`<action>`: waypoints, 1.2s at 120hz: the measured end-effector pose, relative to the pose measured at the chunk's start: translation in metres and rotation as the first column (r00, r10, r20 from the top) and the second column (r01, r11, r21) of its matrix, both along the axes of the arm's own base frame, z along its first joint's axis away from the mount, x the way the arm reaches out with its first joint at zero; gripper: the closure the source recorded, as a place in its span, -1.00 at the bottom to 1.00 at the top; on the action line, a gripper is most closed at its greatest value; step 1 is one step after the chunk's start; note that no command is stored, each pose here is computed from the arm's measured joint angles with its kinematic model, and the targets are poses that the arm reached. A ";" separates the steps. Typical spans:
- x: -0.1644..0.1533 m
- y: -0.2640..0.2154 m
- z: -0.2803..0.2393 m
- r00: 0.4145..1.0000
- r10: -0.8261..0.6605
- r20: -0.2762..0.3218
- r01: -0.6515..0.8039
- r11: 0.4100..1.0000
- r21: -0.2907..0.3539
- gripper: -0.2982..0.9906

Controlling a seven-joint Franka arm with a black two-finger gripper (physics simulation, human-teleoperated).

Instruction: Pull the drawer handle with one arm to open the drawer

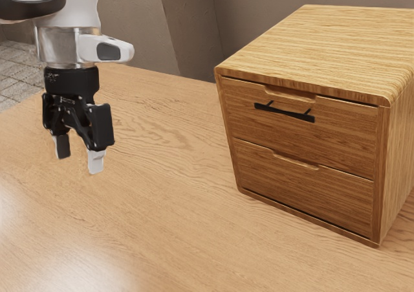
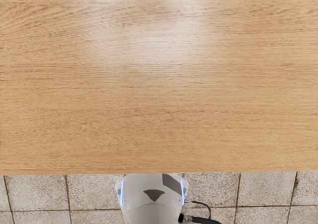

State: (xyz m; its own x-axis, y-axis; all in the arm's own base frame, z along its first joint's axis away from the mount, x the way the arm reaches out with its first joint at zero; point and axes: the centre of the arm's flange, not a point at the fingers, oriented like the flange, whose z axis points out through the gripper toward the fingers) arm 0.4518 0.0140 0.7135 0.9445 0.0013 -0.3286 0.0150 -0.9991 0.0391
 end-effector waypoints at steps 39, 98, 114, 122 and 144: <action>0.028 -0.046 0.032 0.908 -0.204 0.367 0.143 0.972 0.187 -0.54; -0.001 -0.184 -0.013 0.200 -0.931 0.304 0.773 0.341 0.535 -0.48; 0.015 -0.194 -0.033 0.038 -0.958 0.284 0.782 0.205 0.589 -0.35; 0.018 -0.199 -0.026 -0.036 -0.960 0.278 0.760 0.154 0.631 -0.31; 0.031 -0.202 -0.022 -0.164 -0.948 0.272 0.725 0.072 0.685 -0.03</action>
